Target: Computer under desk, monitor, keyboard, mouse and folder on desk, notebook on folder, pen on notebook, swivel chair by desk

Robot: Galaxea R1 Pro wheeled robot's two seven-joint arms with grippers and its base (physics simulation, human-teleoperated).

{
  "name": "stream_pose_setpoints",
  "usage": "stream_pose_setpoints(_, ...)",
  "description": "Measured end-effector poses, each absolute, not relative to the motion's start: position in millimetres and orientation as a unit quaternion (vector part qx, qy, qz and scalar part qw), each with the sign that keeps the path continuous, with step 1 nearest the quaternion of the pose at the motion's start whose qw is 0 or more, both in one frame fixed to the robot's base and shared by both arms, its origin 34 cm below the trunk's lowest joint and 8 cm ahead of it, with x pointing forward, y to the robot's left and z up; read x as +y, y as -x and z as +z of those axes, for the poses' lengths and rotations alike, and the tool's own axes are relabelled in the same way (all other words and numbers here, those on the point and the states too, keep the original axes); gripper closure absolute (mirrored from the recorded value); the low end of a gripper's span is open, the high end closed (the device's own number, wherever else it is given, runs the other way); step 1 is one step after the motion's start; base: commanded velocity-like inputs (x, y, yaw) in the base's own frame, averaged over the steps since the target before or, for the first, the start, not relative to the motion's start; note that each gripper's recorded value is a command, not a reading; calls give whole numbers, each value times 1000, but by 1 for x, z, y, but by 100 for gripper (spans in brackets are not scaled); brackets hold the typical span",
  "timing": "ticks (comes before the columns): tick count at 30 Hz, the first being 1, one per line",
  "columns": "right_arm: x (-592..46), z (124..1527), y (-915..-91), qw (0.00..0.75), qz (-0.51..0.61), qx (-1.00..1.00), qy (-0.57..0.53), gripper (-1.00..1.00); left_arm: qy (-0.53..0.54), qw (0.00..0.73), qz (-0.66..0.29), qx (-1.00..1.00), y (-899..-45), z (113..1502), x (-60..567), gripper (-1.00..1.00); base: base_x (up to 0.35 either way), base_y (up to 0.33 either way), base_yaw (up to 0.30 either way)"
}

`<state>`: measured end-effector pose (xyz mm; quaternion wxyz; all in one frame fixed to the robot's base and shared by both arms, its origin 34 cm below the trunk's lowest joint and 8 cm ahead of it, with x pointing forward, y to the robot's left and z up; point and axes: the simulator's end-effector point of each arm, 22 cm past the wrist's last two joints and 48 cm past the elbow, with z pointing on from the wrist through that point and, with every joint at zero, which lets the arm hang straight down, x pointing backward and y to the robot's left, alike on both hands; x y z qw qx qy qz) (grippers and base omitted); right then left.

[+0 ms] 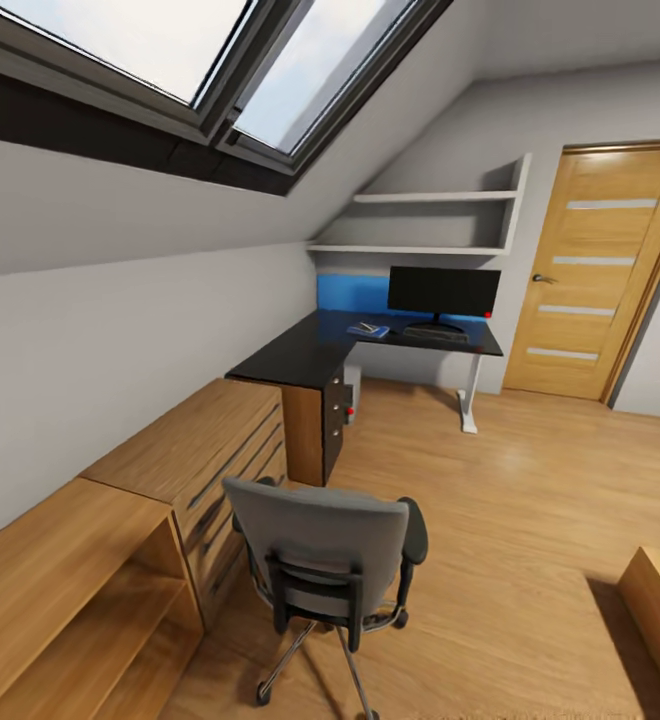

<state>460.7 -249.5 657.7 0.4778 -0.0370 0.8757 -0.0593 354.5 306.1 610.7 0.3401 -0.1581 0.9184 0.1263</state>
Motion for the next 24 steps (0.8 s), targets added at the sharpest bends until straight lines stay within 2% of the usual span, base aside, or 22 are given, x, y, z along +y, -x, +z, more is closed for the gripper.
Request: stream_pose_setpoints(24,-252,652,-456,469,-63,880,30,-100,157,334,127,921,-350,608,306,-100,0,0,-242)
